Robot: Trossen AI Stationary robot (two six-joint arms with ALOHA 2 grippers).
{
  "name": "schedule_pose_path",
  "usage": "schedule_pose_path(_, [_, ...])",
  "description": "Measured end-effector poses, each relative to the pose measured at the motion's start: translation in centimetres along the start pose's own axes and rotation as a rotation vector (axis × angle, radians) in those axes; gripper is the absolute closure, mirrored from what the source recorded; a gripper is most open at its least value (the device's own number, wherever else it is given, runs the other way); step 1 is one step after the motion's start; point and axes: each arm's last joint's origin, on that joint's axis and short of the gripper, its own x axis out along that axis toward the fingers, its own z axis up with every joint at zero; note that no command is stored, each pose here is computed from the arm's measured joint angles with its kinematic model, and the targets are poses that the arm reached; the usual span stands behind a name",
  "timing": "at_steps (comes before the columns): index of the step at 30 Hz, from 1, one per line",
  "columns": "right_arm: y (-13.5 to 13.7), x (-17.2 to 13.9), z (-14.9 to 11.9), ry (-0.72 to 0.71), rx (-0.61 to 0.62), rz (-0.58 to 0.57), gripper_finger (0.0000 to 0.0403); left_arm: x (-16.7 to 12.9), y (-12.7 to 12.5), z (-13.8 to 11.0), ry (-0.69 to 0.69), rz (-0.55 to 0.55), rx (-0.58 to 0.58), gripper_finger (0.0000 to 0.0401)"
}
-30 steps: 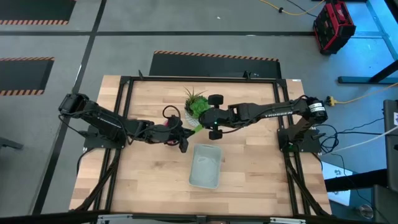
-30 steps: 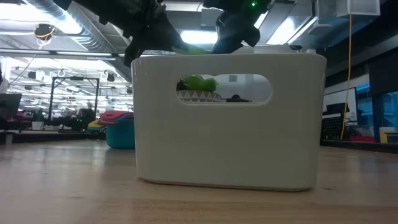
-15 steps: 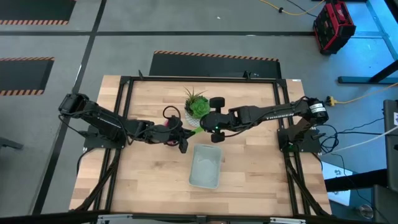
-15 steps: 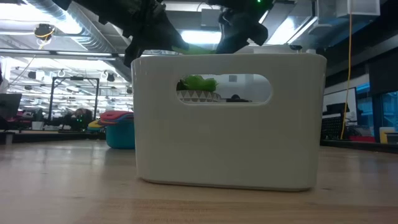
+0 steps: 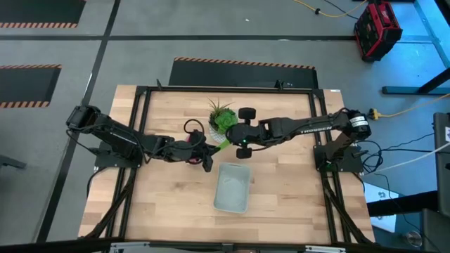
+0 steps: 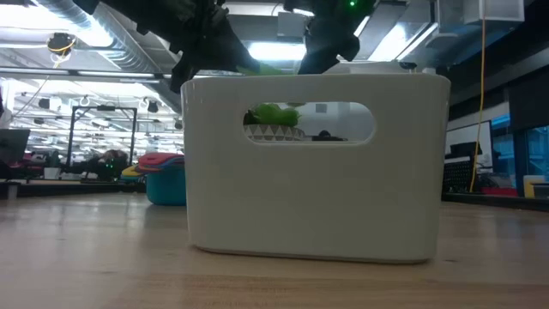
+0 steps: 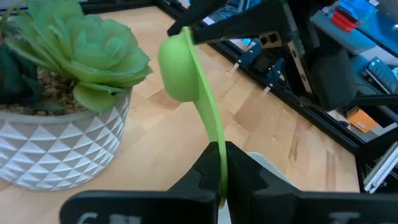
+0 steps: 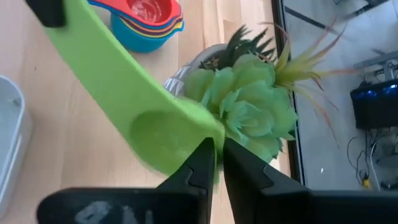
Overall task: Nest measuring cups in basket
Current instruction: Stack the green measuring cup on top of the pink measuring cup
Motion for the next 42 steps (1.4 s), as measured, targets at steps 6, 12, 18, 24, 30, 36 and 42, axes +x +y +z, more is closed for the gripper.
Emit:
schedule_pose_path(6, [0.0,0.1,-0.1,-0.001,0.026,0.042,0.0306,0.0,0.0,0.0,-0.002,0.004,0.001,0.0401])
schedule_pose_path(12, [0.0,0.0,-0.1,0.001,0.007,0.042,0.0261,0.0,0.0,0.0,-0.002,0.001,0.000,0.0401])
schedule_pose_path(18, [-0.8,-2.9,0.0,-0.016,-0.037,0.042,0.0257,-0.2,-0.1,0.2,-0.006,-0.010,-0.005,0.0401])
schedule_pose_path(24, [-2.3,-8.1,-1.2,-0.103,-0.011,0.045,0.0257,-2.0,-0.8,1.2,-0.038,-0.063,-0.030,0.0401])
schedule_pose_path(30, [-3.4,-11.5,-4.4,-0.129,0.069,0.053,0.0257,-5.0,-1.2,2.0,-0.076,-0.049,-0.060,0.0401])
schedule_pose_path(36, [-3.2,-12.3,-8.6,-0.130,0.135,0.058,0.0257,-8.0,-1.1,1.9,-0.079,0.001,-0.117,0.0401])
schedule_pose_path(42, [-2.3,-11.4,-11.7,-0.157,0.177,0.066,0.0257,-9.5,-0.8,0.3,-0.052,0.084,-0.156,0.0401])
